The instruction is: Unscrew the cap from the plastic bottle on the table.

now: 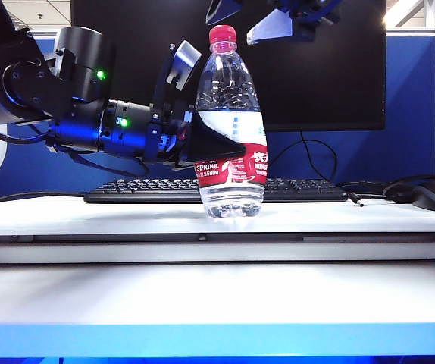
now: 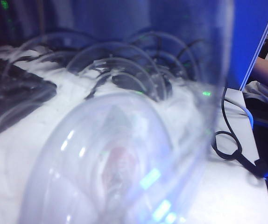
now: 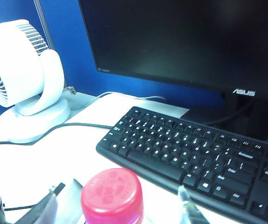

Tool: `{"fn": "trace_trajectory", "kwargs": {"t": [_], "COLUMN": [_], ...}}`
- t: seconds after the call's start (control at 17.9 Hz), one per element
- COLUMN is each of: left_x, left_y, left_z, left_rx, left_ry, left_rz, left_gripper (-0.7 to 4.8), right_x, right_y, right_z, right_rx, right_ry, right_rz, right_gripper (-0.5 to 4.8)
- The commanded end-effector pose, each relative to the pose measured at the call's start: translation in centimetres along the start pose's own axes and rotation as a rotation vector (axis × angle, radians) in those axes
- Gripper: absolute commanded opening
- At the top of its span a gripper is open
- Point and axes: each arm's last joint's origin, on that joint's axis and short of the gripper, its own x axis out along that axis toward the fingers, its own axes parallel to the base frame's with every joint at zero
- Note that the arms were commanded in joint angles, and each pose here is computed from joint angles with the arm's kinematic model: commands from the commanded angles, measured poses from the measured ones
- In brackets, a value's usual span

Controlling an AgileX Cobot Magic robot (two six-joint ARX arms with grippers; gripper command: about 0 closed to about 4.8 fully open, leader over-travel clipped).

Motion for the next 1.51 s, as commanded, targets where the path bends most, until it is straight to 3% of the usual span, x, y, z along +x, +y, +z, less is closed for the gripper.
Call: {"fn": "trace_trajectory", "kwargs": {"t": [0.06, 0.22, 0.5, 0.72, 0.78, 0.95, 1.0, 1.06, 1.51], "left_x": [0.0, 0.0, 0.0, 0.0, 0.0, 0.0, 0.0, 0.0, 0.0], "left_y": [-0.1, -0.2, -0.2, -0.2, -0.2, -0.2, -0.3, -0.2, -0.2], "left_z": [-0.3, -0.3, -0.3, -0.3, -0.3, -0.3, -0.3, -0.3, -0.3], "left_rx": [-0.014, -0.016, -0.016, -0.016, -0.016, -0.016, -0.016, -0.016, -0.017], "left_ry": [0.009, 0.007, 0.007, 0.007, 0.005, 0.005, 0.005, 0.004, 0.005], "left_rz": [-0.033, -0.047, -0.051, -0.054, -0.067, -0.067, -0.071, -0.073, -0.072], "left_gripper": [-0.03, -0.03, -0.03, -0.03, -0.03, -0.03, -0.03, -0.03, -0.03], "right_x": [0.3, 0.4, 0.4, 0.4, 0.4, 0.4, 0.4, 0.4, 0.0], "right_y": [0.1, 0.2, 0.2, 0.2, 0.1, 0.1, 0.0, -0.3, -4.8], "right_z": [-0.1, -0.1, -0.1, -0.1, -0.2, -0.2, -0.2, -0.2, 0.2], "right_rx": [0.028, 0.028, 0.029, 0.029, 0.028, 0.027, 0.011, 0.001, -0.059], "right_ry": [-0.010, -0.011, -0.013, -0.011, -0.008, -0.001, 0.003, 0.011, 0.041], "right_rz": [0.030, 0.034, 0.034, 0.033, 0.030, 0.028, 0.033, 0.056, 0.259], "right_gripper": [3.28, 3.23, 2.04, 1.87, 1.26, 0.99, 0.32, 0.15, 0.11]}}
